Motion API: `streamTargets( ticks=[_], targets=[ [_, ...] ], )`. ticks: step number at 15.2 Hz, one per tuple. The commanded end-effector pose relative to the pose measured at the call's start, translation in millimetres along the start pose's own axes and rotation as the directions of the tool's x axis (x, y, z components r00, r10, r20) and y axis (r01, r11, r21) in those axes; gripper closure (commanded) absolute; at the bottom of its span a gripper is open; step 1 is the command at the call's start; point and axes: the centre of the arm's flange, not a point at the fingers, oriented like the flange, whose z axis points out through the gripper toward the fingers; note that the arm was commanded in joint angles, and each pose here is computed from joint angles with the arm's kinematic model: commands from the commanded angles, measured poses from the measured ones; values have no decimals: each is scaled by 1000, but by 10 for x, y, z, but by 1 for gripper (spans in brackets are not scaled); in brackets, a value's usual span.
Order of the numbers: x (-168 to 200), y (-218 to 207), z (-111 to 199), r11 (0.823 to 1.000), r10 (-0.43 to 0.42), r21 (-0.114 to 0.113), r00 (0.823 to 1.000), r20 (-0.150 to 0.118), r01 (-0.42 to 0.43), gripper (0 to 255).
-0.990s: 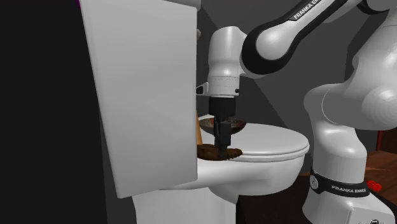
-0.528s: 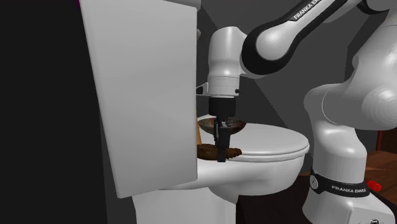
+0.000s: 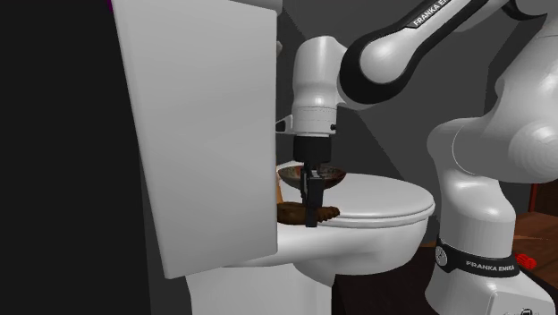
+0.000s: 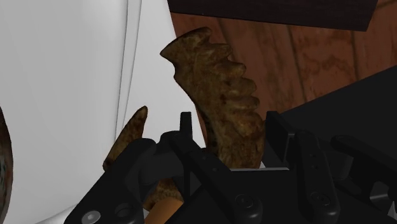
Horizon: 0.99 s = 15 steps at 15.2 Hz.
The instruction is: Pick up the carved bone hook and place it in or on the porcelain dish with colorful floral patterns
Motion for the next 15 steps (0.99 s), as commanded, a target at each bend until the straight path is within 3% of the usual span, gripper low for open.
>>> streamTargets(
  ticks=[1, 15],
  targets=[
    [2, 1, -88, 1000, 0, 0, 1000, -1, 0, 255],
    [28, -36, -826, 1000, 0, 0, 1000, -1, 0, 255]
  ],
)
